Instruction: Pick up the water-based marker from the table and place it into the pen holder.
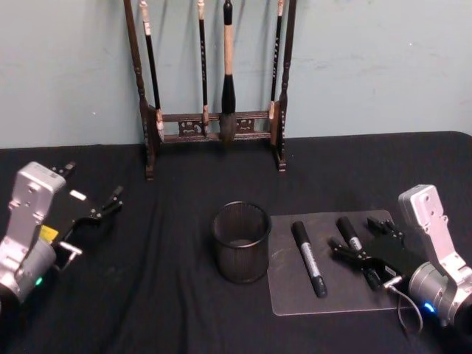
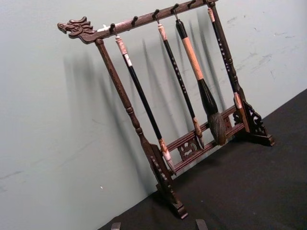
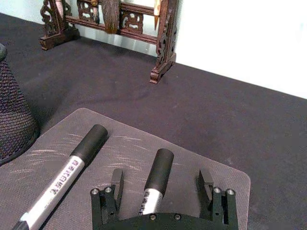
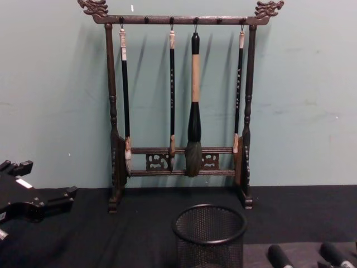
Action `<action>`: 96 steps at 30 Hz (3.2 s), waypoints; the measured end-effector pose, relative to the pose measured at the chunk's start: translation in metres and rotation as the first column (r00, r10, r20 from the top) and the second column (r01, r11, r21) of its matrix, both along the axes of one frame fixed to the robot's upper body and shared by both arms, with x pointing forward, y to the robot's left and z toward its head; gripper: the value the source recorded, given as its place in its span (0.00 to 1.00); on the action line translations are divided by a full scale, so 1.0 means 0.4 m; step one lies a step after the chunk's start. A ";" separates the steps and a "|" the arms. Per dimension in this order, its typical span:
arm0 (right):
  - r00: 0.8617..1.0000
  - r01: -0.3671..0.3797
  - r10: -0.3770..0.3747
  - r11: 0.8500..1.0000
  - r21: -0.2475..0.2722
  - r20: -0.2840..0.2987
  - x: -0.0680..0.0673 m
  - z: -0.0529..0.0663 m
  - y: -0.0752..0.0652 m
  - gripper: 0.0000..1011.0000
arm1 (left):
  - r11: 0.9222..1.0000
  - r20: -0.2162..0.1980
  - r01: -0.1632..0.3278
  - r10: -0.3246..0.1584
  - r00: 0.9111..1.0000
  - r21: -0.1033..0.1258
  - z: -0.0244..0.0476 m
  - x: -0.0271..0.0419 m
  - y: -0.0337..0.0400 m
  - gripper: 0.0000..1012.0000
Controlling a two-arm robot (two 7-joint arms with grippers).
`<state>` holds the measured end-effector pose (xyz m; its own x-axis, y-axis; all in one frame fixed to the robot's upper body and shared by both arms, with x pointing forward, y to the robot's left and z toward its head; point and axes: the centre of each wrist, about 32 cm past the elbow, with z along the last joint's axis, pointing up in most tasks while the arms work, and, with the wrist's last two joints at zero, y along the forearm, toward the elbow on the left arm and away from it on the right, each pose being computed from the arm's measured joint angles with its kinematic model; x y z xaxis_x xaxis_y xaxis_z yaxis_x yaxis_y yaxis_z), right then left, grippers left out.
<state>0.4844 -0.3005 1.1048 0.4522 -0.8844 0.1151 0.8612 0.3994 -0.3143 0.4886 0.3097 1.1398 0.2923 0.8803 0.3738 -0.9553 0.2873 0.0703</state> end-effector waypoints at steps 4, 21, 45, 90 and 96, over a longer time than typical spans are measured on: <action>1.000 -0.001 0.001 1.000 0.000 0.000 0.000 0.000 0.000 0.99 | 1.000 0.000 0.000 0.000 1.000 0.000 0.000 0.000 0.000 1.00; 1.000 -0.001 0.001 1.000 -0.001 0.000 0.000 0.000 0.000 0.68 | 1.000 0.000 0.000 0.000 1.000 0.000 0.000 0.000 0.000 1.00; 1.000 -0.001 0.001 1.000 0.001 0.001 0.000 0.000 0.000 0.23 | 1.000 0.000 0.000 0.000 1.000 0.000 0.000 0.000 0.000 1.00; 0.946 -0.250 0.180 0.935 0.253 0.269 -0.029 0.028 -0.044 0.23 | 1.000 0.000 0.000 0.000 1.000 0.000 0.000 0.000 0.000 1.00; 0.934 -0.286 0.214 0.927 0.243 0.285 -0.025 0.046 -0.033 0.23 | 1.000 0.000 0.000 0.000 1.000 0.000 0.000 0.000 0.000 1.00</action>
